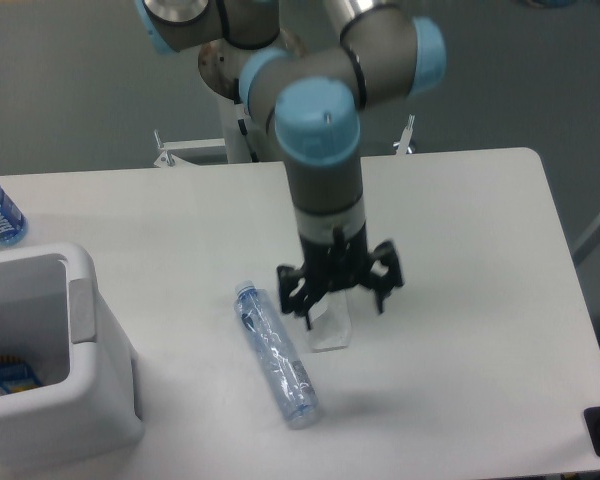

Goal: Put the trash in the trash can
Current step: 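Move the open gripper down over the clear plastic bottle, then close the gripper around the middle of the plastic bottle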

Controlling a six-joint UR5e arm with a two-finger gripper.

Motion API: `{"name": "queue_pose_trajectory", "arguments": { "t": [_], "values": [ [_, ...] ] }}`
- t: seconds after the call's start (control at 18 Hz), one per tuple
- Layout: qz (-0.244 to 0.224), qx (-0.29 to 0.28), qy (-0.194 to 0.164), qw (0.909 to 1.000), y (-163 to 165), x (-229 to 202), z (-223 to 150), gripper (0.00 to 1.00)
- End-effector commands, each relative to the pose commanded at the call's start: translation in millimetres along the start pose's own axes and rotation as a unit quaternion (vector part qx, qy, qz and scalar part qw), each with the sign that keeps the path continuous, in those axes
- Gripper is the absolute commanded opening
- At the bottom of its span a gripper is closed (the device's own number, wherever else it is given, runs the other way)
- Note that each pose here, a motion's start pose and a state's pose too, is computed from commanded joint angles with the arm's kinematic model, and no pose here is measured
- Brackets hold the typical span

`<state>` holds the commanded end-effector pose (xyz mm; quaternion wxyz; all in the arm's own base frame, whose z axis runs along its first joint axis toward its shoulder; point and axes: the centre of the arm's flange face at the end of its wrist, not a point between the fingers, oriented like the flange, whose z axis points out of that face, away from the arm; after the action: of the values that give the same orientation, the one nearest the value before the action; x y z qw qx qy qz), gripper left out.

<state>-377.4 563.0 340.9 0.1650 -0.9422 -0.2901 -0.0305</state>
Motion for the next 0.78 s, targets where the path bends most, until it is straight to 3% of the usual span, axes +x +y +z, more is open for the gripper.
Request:
{"name": "queue_pose_trajectory", "arguments": {
  "t": [0.78],
  "values": [
    [-0.055,-0.052,0.004,0.9971,-6,-23,105,1.00]
  ]
}}
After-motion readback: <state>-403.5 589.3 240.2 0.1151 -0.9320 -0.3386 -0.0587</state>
